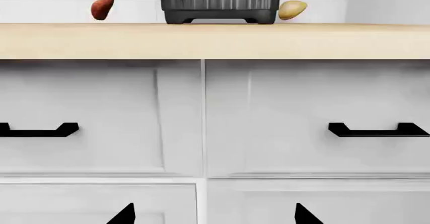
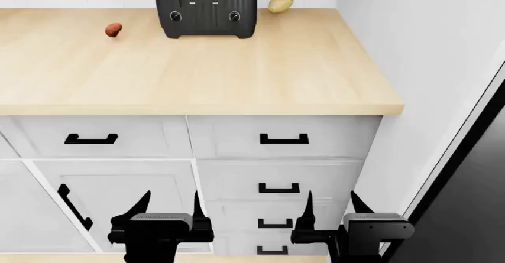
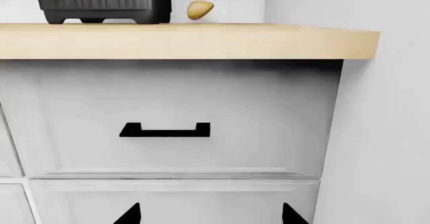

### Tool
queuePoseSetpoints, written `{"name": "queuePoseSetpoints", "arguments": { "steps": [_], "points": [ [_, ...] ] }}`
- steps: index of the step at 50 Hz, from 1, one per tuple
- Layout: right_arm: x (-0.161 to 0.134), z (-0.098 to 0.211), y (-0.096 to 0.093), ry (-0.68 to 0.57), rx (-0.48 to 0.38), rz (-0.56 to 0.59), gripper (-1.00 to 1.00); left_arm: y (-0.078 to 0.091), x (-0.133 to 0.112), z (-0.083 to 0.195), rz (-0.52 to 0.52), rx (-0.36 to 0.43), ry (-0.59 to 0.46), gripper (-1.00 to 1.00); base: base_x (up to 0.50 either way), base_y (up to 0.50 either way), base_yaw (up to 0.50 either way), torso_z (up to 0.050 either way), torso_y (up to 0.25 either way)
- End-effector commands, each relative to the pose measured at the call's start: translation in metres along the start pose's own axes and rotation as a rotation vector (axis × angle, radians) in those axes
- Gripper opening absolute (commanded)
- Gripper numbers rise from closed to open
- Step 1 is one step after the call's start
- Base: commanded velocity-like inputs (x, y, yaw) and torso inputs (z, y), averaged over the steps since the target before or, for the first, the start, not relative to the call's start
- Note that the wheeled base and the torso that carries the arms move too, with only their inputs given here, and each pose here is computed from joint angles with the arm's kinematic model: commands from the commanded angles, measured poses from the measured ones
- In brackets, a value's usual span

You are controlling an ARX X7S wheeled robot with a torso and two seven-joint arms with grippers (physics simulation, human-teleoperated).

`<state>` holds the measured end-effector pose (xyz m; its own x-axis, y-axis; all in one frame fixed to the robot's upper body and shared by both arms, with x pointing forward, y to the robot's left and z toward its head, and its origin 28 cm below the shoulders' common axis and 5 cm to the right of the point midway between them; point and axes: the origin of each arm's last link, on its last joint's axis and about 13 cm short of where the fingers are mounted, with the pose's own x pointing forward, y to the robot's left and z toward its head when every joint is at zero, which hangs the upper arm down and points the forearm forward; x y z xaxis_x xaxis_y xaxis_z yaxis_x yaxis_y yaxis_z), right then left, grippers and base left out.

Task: Pick the sweet potato from the counter and place it in the cabinet.

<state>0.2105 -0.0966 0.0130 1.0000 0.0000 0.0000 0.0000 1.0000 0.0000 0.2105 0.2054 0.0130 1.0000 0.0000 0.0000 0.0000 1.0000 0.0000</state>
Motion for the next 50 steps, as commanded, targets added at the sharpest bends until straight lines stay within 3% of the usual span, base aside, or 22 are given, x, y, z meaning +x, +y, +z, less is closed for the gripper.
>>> {"name": "queuePoseSetpoints", "arguments": {
  "steps": [1,4,6,11,14,15,16,17,18,20,23,24,25,27,41,50],
  "points": [
    [0.000,0.001,0.000,0.003,-0.009,-0.003,1.00,0.000,-0.002,0.003,-0.007,0.007,-0.003,1.00,0.00,0.00,0.00,0.000,0.000],
    [-0.002,0.020,-0.001,-0.009,-0.029,-0.001,1.00,0.010,-0.005,0.031,0.006,-0.027,-0.034,1.00,0.00,0.00,0.00,0.000,0.000],
    [-0.006,0.051,-0.003,-0.044,-0.054,0.003,1.00,0.021,-0.003,0.061,0.028,-0.039,-0.062,1.00,0.00,0.00,0.00,0.000,0.000],
    [-0.020,0.144,-0.014,-0.136,-0.117,0.010,1.00,0.044,-0.009,0.142,0.063,0.018,-0.137,1.00,0.00,0.00,0.00,0.000,0.000],
    [-0.022,0.183,-0.018,-0.158,-0.143,0.012,1.00,0.058,-0.018,0.186,0.074,0.060,-0.138,1.00,0.00,0.00,0.00,0.000,0.000],
    [-0.020,0.200,-0.042,-0.202,-0.219,-0.128,1.00,0.062,-0.022,0.198,0.084,0.084,-0.143,1.00,0.00,0.00,0.00,0.000,0.000],
    [-0.022,0.205,-0.048,-0.231,-0.249,-0.184,1.00,0.066,-0.024,0.208,0.092,0.099,-0.141,1.00,0.00,0.00,0.00,0.000,0.000],
    [-0.021,0.229,-0.063,-0.264,-0.202,-0.364,1.00,0.071,-0.026,0.219,0.109,0.110,-0.136,1.00,0.00,0.00,0.00,0.023,0.020],
    [-0.016,0.243,-0.065,-0.296,-0.212,-0.405,1.00,0.074,-0.029,0.222,0.116,0.117,-0.133,1.00,0.00,0.00,0.00,0.023,0.020],
    [-0.016,0.265,-0.055,-0.401,-0.230,-0.405,1.00,0.100,-0.029,0.245,0.289,0.123,-0.148,1.00,0.00,0.00,0.00,0.050,0.005],
    [-0.035,0.273,-0.036,-0.408,-0.188,-0.417,1.00,0.096,-0.037,0.265,0.348,0.141,-0.171,1.00,0.00,0.00,0.00,0.050,0.000],
    [-0.043,0.272,-0.032,-0.378,-0.183,-0.391,1.00,0.091,-0.043,0.267,0.306,0.145,-0.169,1.00,0.00,0.00,0.00,0.050,0.000],
    [-0.053,0.270,-0.029,-0.326,-0.197,-0.272,1.00,0.085,-0.051,0.267,0.188,0.150,-0.152,1.00,0.00,0.00,0.00,0.050,0.000],
    [-0.071,0.267,-0.027,-0.219,-0.229,-0.055,1.00,0.084,-0.055,0.272,0.154,0.155,-0.151,1.00,0.00,0.00,0.00,0.050,0.000],
    [-0.072,0.267,-0.032,-0.231,-0.251,-0.057,1.00,0.082,-0.062,0.282,0.151,0.154,-0.157,1.00,0.00,0.48,0.00,0.050,0.000],
    [-0.070,0.266,-0.032,-0.234,-0.263,-0.055,1.00,0.083,-0.064,0.281,0.151,0.152,-0.172,1.00,0.01,0.50,0.00,0.000,0.000]
  ]
}}
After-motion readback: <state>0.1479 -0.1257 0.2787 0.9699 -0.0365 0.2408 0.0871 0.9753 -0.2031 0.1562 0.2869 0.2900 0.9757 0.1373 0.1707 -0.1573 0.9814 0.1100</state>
